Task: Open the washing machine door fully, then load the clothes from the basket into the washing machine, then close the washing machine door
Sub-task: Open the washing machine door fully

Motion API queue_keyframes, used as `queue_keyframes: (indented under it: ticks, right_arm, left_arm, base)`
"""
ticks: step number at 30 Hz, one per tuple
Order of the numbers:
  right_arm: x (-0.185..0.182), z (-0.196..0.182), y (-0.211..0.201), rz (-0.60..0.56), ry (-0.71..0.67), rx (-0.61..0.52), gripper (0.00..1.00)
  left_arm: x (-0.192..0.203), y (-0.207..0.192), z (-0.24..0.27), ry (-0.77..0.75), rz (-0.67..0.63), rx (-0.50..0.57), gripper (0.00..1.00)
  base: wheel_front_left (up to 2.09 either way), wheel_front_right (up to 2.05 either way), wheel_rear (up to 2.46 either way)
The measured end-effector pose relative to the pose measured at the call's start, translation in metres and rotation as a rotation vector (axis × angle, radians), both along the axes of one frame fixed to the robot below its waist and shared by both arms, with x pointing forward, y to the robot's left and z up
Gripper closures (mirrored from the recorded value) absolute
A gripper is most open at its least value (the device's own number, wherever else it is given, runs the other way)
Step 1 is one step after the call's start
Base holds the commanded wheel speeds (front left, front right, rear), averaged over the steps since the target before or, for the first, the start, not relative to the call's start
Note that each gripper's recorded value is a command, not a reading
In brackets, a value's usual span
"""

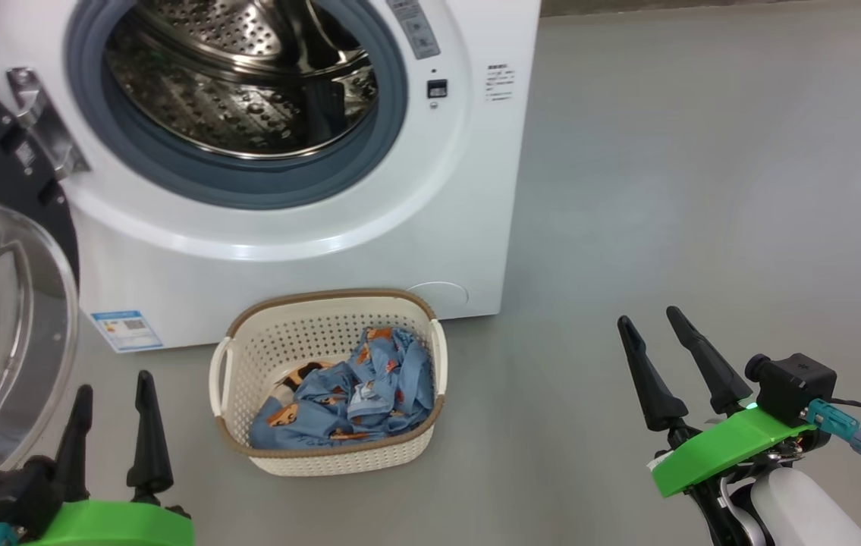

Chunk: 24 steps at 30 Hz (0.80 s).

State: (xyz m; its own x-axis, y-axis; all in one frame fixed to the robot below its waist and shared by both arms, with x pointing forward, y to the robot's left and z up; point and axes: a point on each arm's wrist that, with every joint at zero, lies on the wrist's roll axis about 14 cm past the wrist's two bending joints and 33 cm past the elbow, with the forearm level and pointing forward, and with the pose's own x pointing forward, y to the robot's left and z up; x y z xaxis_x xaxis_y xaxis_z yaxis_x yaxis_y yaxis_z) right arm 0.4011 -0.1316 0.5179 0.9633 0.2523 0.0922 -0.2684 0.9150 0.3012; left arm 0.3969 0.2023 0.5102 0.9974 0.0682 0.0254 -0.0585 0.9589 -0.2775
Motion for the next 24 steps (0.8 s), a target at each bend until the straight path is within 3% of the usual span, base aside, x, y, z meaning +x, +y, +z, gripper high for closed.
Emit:
queue_keyframes:
  ticks: [12,24]
  right_arm:
    - [-0.008,0.007,-0.019,-0.043,-0.02,-0.016,0.0]
    - [-0.004,0.006,-0.024,-0.05,-0.023,-0.053,0.0]
  left_arm:
    - [0.004,-0.025,0.006,-0.029,-0.089,0.004,0.0]
    - [-0.002,-0.02,-0.001,-0.014,-0.074,0.021,0.0]
  base:
    - [0.0,0.0,0.0]
    - [0.0,0.0,0.0]
